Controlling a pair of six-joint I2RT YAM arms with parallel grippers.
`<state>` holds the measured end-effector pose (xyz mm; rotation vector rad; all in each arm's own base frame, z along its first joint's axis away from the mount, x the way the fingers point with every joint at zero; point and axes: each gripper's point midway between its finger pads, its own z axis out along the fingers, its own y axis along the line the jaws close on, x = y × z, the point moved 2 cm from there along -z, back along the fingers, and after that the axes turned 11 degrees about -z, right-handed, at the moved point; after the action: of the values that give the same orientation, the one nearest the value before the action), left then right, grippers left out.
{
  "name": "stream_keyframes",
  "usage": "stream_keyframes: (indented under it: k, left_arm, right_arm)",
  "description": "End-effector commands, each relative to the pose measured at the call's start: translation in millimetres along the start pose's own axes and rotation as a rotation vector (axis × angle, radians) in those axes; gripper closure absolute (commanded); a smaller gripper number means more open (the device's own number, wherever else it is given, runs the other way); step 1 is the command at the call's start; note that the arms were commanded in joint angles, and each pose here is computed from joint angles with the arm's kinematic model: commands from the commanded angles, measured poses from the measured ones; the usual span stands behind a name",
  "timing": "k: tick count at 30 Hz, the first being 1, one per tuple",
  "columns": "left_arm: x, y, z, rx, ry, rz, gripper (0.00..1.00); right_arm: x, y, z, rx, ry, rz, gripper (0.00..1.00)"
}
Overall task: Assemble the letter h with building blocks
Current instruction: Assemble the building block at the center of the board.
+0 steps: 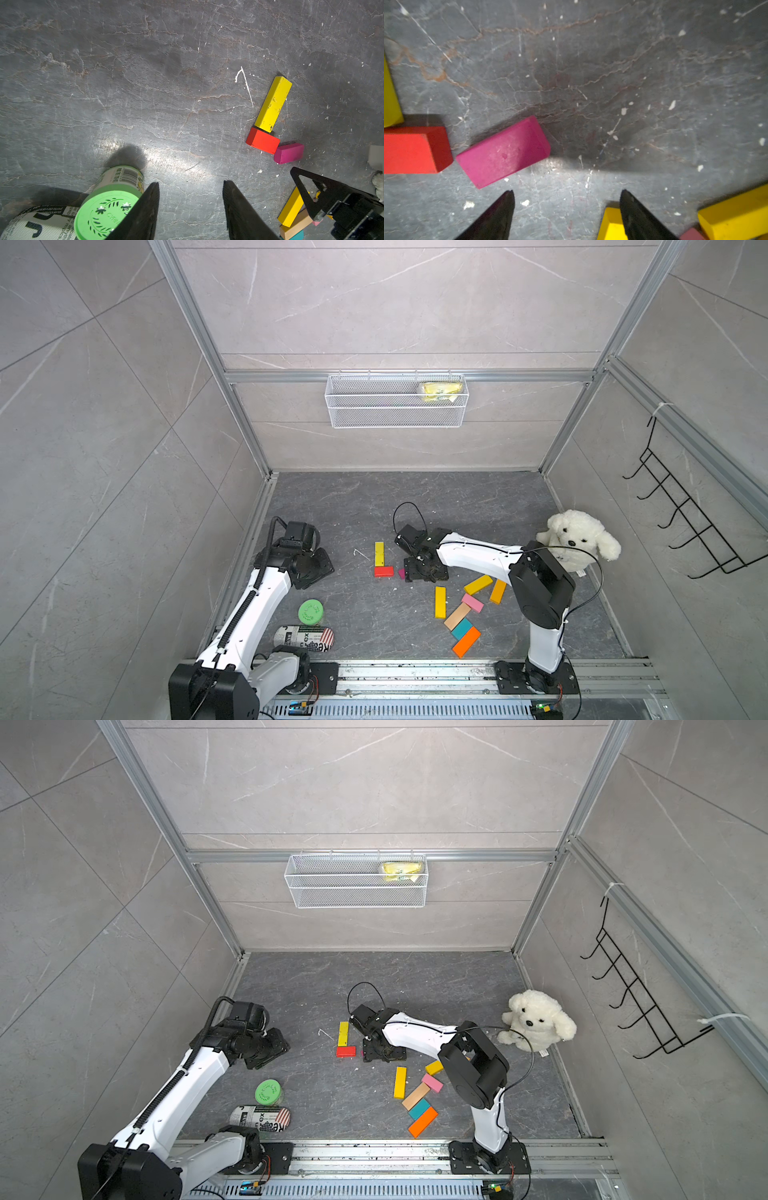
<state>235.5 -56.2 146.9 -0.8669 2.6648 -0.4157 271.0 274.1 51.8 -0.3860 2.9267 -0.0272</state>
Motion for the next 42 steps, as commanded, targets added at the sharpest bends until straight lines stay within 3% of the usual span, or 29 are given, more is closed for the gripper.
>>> stream_keyframes:
  k: [1, 17, 25, 35, 42]
  left_arm:
    - [-4, -6, -5, 0.02, -0.011, 0.018, 0.46]
    - [-3, -1, -5, 0.001, -0.019, 0.022, 0.46]
    - [-2, -5, -9, 0.028, -0.012, 0.017, 0.46]
    - [-3, -7, -13, 0.033, -0.017, 0.024, 0.46]
    - [-2, -4, -11, 0.029, -0.016, 0.028, 0.46]
  right_arm:
    - [3, 9, 8, 0.013, 0.012, -0.03, 0.18]
    - [-14, 16, 6, 0.033, -0.003, -0.041, 0.16]
    - [-21, 17, -26, -0.017, -0.067, -0.031, 0.15]
    - [-56, 21, -20, -0.144, -0.063, 0.168, 0.19]
    - [-61, 8, -1, -0.032, 0.002, 0.234, 0.27]
